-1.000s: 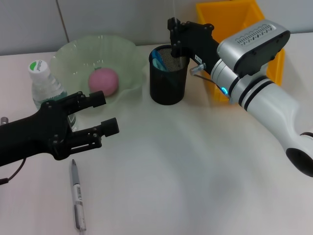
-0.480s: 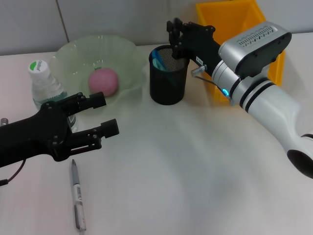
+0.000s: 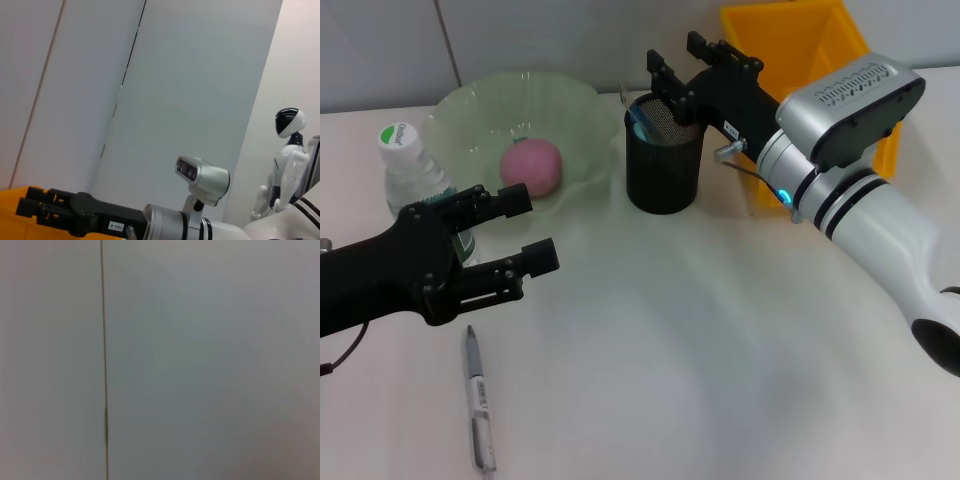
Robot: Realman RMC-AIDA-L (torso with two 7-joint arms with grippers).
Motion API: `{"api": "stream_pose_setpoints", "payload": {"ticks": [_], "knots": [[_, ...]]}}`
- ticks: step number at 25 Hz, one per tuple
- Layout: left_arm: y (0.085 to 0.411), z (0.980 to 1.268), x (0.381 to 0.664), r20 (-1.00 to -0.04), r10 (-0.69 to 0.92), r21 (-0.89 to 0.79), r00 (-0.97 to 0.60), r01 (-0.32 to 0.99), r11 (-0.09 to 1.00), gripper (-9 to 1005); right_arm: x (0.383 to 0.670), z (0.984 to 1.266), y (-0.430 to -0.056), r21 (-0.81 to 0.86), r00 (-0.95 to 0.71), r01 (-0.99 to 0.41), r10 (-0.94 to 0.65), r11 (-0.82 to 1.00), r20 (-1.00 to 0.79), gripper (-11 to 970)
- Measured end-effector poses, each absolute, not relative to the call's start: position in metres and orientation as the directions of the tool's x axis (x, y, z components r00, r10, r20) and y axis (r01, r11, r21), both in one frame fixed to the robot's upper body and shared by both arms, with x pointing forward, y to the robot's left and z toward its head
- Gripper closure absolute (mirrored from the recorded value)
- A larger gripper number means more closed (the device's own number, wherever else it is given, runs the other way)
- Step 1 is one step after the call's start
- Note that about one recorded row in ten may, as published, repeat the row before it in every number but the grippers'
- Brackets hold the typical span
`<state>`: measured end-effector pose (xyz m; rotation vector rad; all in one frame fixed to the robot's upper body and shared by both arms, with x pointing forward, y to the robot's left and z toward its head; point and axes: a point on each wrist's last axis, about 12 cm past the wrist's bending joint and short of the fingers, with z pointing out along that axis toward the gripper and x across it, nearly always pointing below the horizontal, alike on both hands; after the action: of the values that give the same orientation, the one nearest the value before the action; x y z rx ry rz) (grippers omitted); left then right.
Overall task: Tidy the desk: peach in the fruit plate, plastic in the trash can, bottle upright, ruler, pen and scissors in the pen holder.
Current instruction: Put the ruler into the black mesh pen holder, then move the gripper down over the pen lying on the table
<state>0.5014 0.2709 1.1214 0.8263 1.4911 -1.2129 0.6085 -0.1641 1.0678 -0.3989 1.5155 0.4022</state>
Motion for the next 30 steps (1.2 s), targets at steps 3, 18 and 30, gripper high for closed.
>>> {"api": "stream_pose_setpoints", "payload": {"ticks": [3, 18, 30], "knots": [[0.271, 1.122, 0.502, -0.961, -0.079, -0.276, -0.264, 0.925, 0.263, 189, 0.607, 1.068, -0.166, 0.002, 0.025, -0.488, 0.016, 0.873, -1.0, 443], [0.272, 1.119, 0.5, -0.961, -0.055, -0.275, -0.27, 0.926, 0.261, 190, 0.592, 1.073, -0.177, 0.087, 0.081, -0.529, 0.153, 0.844, -0.985, 206], [0.278, 1.119, 0.5, -0.963, -0.037, -0.266, -0.266, 0.925, 0.271, 189, 0.547, 1.081, -0.234, 0.264, -0.123, -0.826, 0.298, 0.498, -0.947, 206]]}}
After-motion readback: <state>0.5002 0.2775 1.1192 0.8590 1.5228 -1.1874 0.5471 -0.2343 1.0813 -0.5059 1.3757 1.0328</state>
